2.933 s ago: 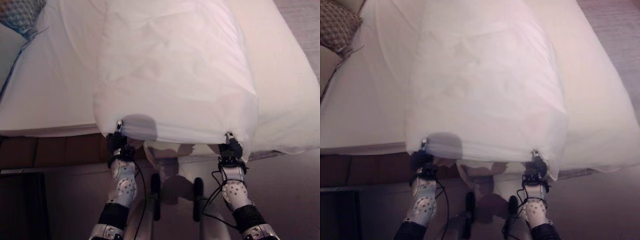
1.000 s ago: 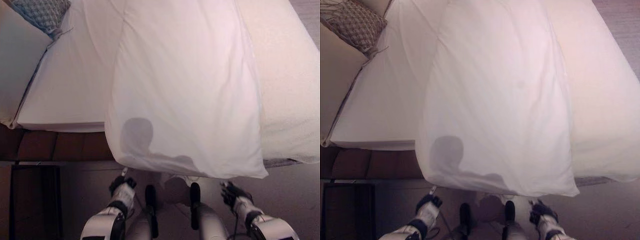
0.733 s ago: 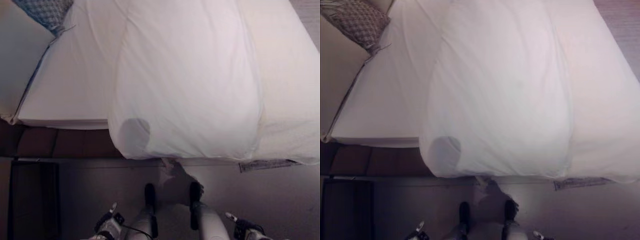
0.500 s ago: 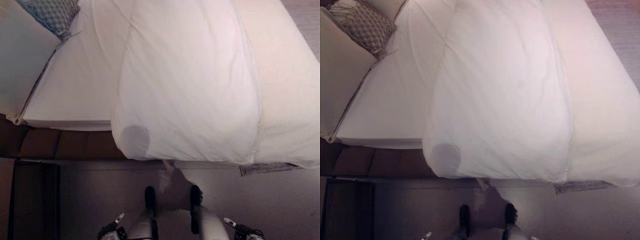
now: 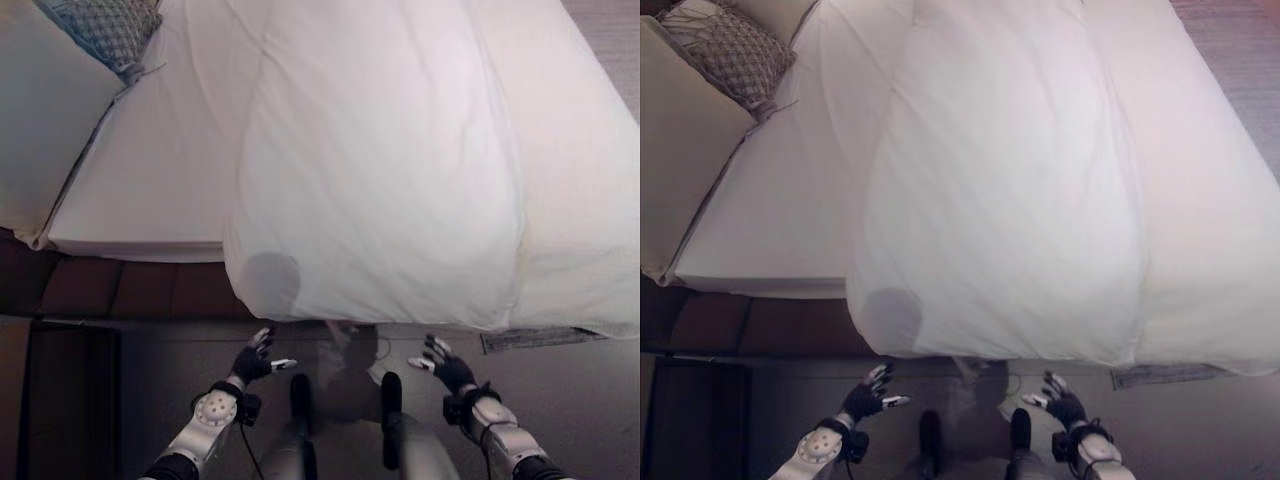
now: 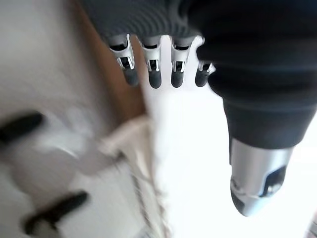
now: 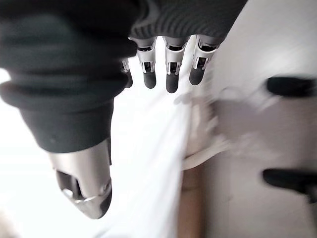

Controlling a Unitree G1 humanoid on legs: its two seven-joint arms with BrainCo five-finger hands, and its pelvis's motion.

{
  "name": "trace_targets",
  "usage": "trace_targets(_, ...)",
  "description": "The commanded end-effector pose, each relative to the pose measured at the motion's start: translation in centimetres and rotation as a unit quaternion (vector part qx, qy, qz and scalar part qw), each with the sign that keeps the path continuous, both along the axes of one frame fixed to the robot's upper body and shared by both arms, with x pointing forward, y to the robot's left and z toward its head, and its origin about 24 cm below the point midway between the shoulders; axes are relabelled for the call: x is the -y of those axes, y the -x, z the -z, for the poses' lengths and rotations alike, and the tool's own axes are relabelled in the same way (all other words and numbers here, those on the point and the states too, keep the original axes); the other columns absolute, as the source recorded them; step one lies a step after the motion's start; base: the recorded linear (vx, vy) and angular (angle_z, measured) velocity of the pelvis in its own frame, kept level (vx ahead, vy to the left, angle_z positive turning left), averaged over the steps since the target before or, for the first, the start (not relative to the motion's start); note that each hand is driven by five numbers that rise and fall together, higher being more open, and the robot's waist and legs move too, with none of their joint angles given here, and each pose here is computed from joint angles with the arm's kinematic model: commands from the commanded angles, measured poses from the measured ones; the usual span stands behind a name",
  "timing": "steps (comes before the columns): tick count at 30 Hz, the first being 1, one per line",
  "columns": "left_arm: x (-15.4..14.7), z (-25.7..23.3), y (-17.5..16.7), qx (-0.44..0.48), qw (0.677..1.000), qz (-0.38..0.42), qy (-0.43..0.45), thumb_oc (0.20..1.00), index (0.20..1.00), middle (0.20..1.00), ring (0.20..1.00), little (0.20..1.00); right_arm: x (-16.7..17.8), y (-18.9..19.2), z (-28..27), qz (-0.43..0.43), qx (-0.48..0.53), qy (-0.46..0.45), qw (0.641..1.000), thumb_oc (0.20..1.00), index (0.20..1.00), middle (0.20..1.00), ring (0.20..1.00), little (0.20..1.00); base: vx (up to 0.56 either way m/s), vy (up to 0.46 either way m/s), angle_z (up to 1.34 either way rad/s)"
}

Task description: Make the bed

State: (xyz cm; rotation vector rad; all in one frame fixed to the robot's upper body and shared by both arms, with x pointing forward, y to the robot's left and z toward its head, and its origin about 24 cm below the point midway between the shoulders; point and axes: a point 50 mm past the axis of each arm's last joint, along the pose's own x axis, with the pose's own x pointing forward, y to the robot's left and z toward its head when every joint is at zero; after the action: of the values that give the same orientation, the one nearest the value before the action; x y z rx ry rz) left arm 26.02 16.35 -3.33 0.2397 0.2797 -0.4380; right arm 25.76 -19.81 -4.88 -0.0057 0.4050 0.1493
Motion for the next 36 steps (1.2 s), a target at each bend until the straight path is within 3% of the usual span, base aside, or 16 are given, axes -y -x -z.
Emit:
trace_targets(1,3.0,-4.6,-3.3,0.068,0.991,0.104,0.05,1.0,1.0,1.0,1.0,1.0,-2.5,-3.8,-4.3,-0.071,0.086,-0.061,0.992,1.0,1.0,1.0,1.0,1.0,-0.08,-0.002,-0.03)
trace_targets(2,3.0,-4.6,-3.3,0.068,0.991,0.104,0.05,1.0,1.0,1.0,1.0,1.0,-2.5,-3.8,-4.3,-0.071,0.086,-0.061,0.992,1.0,1.0,1.0,1.0,1.0,-0.09,-0.003,-0.04)
trace_targets(4,5.4,-7.0,-5.4,0.064,0.978,0.191,0.047,1.0,1.0,1.0,1.0,1.0,-4.2,-6.1,-6.3,-0.121,0.091,-0.091,0.984,1.0,1.0,1.0,1.0,1.0,-0.12,-0.011,-0.02)
trace_targets(6,7.0,-8.3,-6.6,0.07,0.971,0.228,0.027,1.0,1.0,1.0,1.0,1.0,-5.1,-7.4,-7.2,-0.135,0.088,-0.093,0.983,1.0,1.0,1.0,1.0,1.0,-0.11,-0.008,0.06)
trace_targets(10,8.0,-10.6,-8.7,0.113,0.971,0.211,0.015,1.0,1.0,1.0,1.0,1.0,-6.7,-9.6,-9.4,-0.133,0.098,-0.137,0.977,1.0,1.0,1.0,1.0,1.0,-0.1,0.001,0.09)
trace_targets(16,7.9,-15.6,-12.3,0.211,0.972,0.108,-0.011,1.0,1.0,1.0,1.0,1.0,-7.5,-12.9,-14.7,-0.103,0.149,-0.209,0.961,1.0,1.0,1.0,1.0,1.0,-0.08,0.011,0.0)
trace_targets(19,6.4,-18.5,-14.3,0.263,0.961,0.029,-0.077,1.0,1.0,1.0,1.0,1.0,-7.5,-14.7,-18.2,-0.076,0.187,-0.177,0.963,1.0,1.0,1.0,1.0,1.0,-0.05,0.005,-0.03)
trace_targets(26,4.2,-22.8,-15.8,0.318,0.938,-0.052,-0.127,1.0,1.0,1.0,1.0,1.0,-6.4,-16.5,-23.4,-0.018,0.246,-0.134,0.96,1.0,1.0,1.0,1.0,1.0,-0.04,-0.003,-0.06)
trace_targets(30,2.4,-25.3,-16.4,0.336,0.923,-0.094,-0.162,1.0,1.0,1.0,1.0,1.0,-4.4,-17.2,-25.9,0.025,0.259,-0.051,0.964,1.0,1.0,1.0,1.0,1.0,-0.02,-0.003,-0.01)
trace_targets(36,-1.9,-27.7,-16.7,0.341,0.897,-0.187,-0.212,1.0,1.0,1.0,1.0,1.0,-0.8,-17.3,-27.3,0.099,0.247,-0.001,0.964,1.0,1.0,1.0,1.0,1.0,0.0,-0.006,0.0)
